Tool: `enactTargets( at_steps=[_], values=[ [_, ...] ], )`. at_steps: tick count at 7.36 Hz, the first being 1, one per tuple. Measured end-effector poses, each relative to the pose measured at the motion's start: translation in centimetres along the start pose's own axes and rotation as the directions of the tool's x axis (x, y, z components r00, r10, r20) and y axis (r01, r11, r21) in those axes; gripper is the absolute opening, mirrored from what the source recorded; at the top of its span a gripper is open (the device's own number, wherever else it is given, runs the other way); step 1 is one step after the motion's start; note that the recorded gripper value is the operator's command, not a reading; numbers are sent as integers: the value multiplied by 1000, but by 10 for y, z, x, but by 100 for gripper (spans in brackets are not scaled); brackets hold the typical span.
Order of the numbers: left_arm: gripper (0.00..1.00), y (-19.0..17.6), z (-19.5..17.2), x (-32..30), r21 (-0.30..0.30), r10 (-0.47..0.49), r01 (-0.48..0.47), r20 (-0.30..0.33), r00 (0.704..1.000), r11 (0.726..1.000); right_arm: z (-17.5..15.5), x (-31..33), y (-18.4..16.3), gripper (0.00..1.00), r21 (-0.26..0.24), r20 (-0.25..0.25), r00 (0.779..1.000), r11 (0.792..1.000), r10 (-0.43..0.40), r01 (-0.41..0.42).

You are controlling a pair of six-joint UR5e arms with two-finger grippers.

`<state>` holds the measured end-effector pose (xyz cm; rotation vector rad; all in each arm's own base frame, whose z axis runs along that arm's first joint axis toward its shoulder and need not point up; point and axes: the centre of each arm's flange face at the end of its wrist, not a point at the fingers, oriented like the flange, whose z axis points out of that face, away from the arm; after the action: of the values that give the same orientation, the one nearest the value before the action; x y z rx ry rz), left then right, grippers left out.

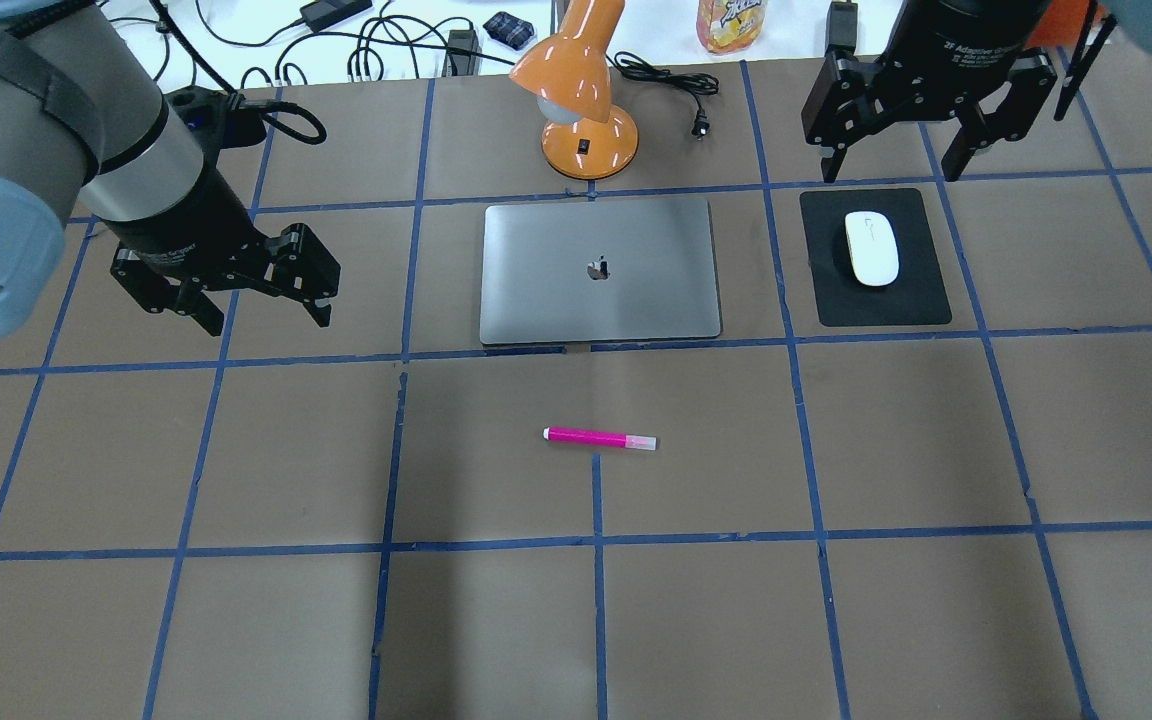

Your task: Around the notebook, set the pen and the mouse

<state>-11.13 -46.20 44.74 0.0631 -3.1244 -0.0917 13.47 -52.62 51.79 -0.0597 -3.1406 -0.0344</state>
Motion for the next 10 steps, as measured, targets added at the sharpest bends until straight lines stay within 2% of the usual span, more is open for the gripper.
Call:
enactTargets(
  at_steps=[3,7,9,10],
  values=[
    [100,3,-17,0,42,8,-8,0,1000,999,0,0,-1,100,-1,-3,1000,1000,-2,2],
    [100,-13,-31,-1,64,6,-6,4,1000,998,0,0,-1,100,-2,-4,1000,1000,-3,3],
    [100,-25,-45,-2,47,5,-6,11,1000,999,0,0,0,100,-2,-5,1000,1000,-4,4],
    [100,-22,-51,-4,38,7,-8,36,999,999,1,0,-1,100,-2,-4,1000,1000,-4,4]
  ],
)
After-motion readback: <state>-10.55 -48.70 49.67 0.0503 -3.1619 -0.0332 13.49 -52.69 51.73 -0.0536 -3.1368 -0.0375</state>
